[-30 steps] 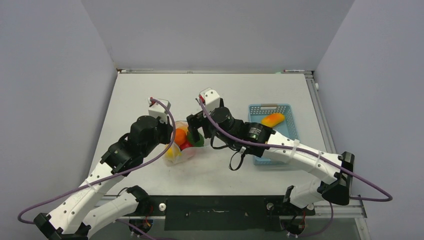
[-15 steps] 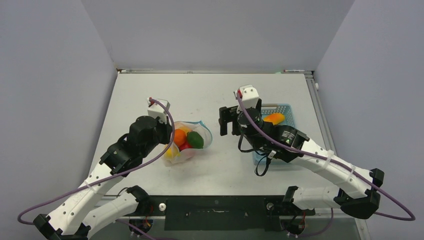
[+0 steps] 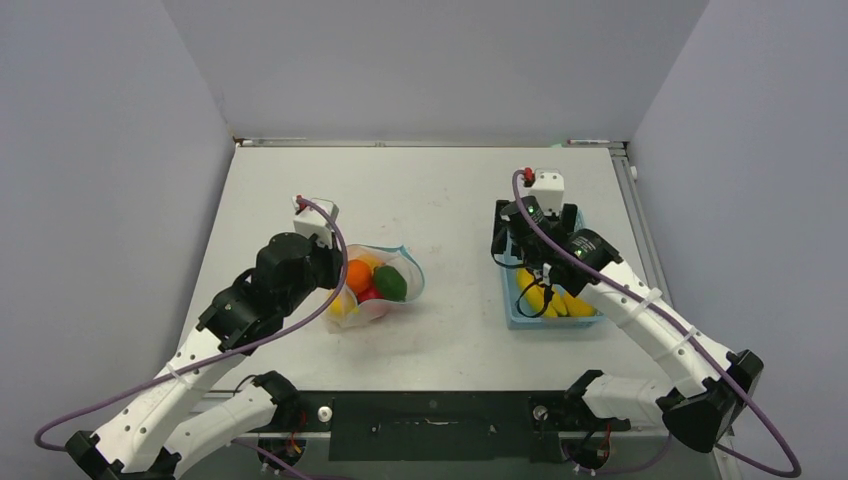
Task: Place the food in the zip-top bag and seal the zipper
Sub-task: Pick up the fake fruit from the bin.
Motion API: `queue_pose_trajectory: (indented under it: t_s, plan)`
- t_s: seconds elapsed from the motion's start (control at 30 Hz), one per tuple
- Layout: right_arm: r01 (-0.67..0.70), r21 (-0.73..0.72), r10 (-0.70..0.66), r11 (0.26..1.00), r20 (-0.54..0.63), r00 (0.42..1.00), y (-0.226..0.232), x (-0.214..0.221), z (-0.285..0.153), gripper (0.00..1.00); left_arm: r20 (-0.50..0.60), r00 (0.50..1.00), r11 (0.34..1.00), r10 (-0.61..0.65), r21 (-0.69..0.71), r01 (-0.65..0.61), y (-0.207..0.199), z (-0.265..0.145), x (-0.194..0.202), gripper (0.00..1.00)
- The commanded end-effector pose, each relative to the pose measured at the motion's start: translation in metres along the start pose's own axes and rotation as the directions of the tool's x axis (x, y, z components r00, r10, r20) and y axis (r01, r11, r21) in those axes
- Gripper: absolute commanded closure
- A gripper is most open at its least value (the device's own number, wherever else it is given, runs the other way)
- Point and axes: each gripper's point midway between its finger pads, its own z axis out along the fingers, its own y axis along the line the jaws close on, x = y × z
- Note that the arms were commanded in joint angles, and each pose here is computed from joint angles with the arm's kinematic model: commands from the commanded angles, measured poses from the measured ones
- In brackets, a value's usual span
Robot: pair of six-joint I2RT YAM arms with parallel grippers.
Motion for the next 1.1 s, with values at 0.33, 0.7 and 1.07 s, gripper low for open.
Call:
queue_pose_trajectory:
  t_s: [0.33, 0.7, 1.07]
  plan:
    - [-0.093, 0.321, 0.16, 0.942, -0.187, 0.969, -0.09, 0.052, 0.044, 0.12, 0.082, 0.996, 0.997, -0.038, 0.066, 0.033, -0.008, -0.01, -0.021, 1.0]
    - [-0.033, 0.534, 0.212, 0.845, -0.279, 0.937, -0.125, 0.107, 0.064, 0.11, 0.091, 0.995, 0.994, -0.047, 0.101, 0.037, -0.013, -0.015, -0.023, 1.0]
    - [-0.044, 0.596, 0.277, 0.802, -0.305, 0.911, -0.143, 0.138, 0.082, 0.08, 0.092, 0.994, 0.993, -0.051, 0.112, 0.04, -0.014, -0.017, -0.021, 1.0]
